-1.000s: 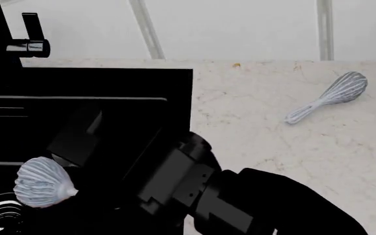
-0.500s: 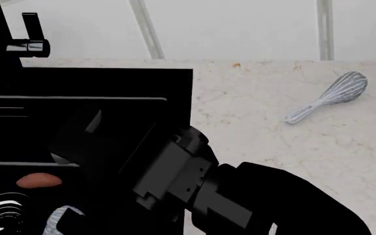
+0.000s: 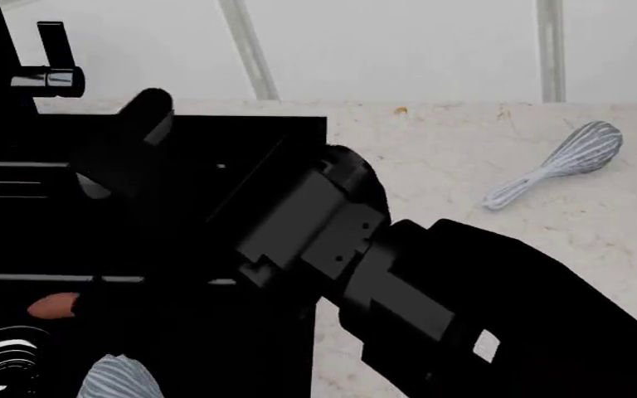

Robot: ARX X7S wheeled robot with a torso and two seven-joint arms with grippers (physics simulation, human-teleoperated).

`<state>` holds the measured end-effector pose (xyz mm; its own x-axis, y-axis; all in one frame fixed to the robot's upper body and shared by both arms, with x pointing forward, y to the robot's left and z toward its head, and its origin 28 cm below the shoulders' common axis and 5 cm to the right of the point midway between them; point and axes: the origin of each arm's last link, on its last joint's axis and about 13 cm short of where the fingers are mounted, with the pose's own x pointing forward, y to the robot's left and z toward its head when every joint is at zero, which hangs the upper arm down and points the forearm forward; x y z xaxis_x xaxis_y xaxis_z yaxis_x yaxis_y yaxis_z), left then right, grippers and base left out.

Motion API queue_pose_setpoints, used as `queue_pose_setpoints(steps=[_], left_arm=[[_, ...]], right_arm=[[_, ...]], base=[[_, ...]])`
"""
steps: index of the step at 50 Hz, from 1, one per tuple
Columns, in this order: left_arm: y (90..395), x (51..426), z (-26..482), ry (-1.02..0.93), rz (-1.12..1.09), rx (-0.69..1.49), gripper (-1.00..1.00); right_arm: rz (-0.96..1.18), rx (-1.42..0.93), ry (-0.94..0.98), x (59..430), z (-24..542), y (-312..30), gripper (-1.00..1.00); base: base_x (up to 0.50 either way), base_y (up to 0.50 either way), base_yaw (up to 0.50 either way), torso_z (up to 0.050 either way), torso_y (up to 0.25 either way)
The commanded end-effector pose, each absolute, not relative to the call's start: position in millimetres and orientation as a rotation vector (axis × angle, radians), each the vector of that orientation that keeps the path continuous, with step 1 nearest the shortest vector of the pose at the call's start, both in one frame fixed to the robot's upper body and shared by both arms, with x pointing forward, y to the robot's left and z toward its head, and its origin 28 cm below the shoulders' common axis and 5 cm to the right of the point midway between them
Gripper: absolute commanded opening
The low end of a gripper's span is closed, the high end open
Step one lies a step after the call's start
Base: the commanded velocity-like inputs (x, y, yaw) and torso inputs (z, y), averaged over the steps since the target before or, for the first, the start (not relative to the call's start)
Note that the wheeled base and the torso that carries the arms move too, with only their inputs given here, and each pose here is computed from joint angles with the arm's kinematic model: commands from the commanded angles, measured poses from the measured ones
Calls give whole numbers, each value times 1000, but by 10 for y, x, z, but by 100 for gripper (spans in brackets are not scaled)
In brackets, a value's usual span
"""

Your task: Pick the whisk from the counter and place it in the sink

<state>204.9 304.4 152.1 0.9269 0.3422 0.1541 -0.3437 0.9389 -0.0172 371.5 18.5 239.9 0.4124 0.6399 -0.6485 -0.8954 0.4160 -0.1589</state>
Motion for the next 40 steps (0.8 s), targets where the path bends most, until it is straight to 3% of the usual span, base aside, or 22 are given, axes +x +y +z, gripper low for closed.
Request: queue_pose_setpoints(steps=[1, 26, 40], left_arm=[[3030, 2070, 1522, -156, 350, 15, 100], [3010, 2070, 1535, -154, 342, 25, 100], [3014, 2076, 1543, -155, 339, 29, 100]], right_arm=[[987, -406, 449, 3749, 2723, 72, 100], [905, -41, 237, 3677, 2826, -246, 100], [845, 51, 156, 3557, 2831, -480, 100]], base=[[0, 0, 0, 0, 0], [0, 0, 0, 0, 0], [0, 0, 0, 0, 0]])
